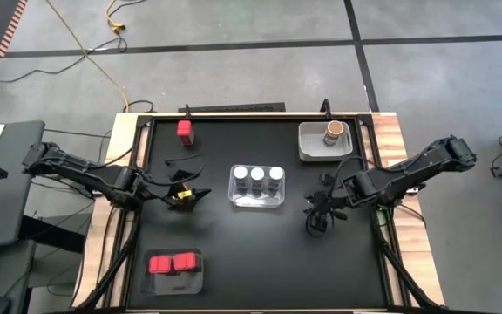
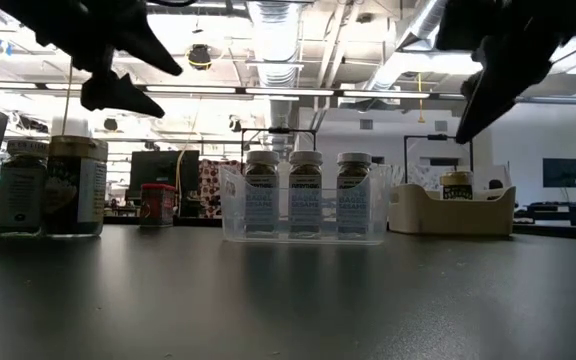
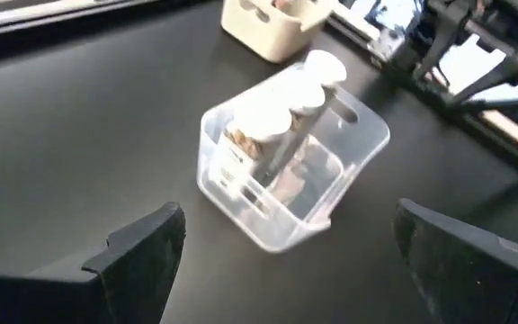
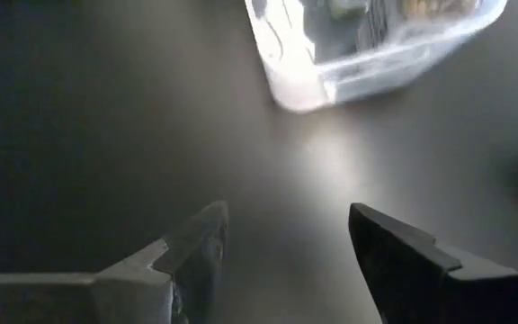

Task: Sort spices by type
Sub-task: Put the gold seasoning bottle into the white bin

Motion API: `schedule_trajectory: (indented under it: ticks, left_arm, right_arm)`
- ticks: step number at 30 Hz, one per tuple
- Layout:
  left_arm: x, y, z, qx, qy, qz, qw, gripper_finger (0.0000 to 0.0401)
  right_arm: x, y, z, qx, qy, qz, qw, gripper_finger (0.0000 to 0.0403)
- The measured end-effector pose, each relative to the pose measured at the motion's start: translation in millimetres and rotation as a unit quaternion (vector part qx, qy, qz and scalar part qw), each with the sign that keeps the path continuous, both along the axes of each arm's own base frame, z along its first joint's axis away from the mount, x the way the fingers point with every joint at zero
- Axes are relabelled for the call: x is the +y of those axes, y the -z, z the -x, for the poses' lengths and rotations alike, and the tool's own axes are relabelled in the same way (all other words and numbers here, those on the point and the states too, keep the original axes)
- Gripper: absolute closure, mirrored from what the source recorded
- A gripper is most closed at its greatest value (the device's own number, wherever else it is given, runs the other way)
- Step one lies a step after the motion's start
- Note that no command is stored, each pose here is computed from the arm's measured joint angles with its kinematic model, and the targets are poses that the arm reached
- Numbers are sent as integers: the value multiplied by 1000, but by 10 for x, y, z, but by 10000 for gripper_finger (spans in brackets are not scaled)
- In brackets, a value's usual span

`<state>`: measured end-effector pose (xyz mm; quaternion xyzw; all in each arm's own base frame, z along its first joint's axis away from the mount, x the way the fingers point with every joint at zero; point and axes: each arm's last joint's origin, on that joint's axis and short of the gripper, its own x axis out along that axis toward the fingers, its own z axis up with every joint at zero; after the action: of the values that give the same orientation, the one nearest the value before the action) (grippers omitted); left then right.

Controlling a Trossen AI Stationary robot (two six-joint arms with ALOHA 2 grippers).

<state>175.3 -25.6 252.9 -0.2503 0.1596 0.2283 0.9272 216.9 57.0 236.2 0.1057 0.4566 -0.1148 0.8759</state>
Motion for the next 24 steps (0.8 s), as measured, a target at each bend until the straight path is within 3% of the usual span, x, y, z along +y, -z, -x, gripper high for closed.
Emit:
schedule_trajectory:
  ticks: [8, 12, 18, 24]
  left_arm:
    - [230, -77, -58, -29, -44, -25, 998, 24]
    - [321, -221, -68, -3, -5, -71, 997, 24]
    - [468, -691, 39, 77, 35, -105, 991, 24]
    - [501, -956, 21, 195, 133, -140, 961, 24]
  right_arm:
    - [-259, 59, 171, -57, -11, 29, 998, 141]
    - [-284, 36, 248, -70, -13, 29, 997, 141]
    - [-305, -17, 287, -84, -21, 36, 996, 141]
    - [-367, -17, 275, -85, -1, 33, 996, 141]
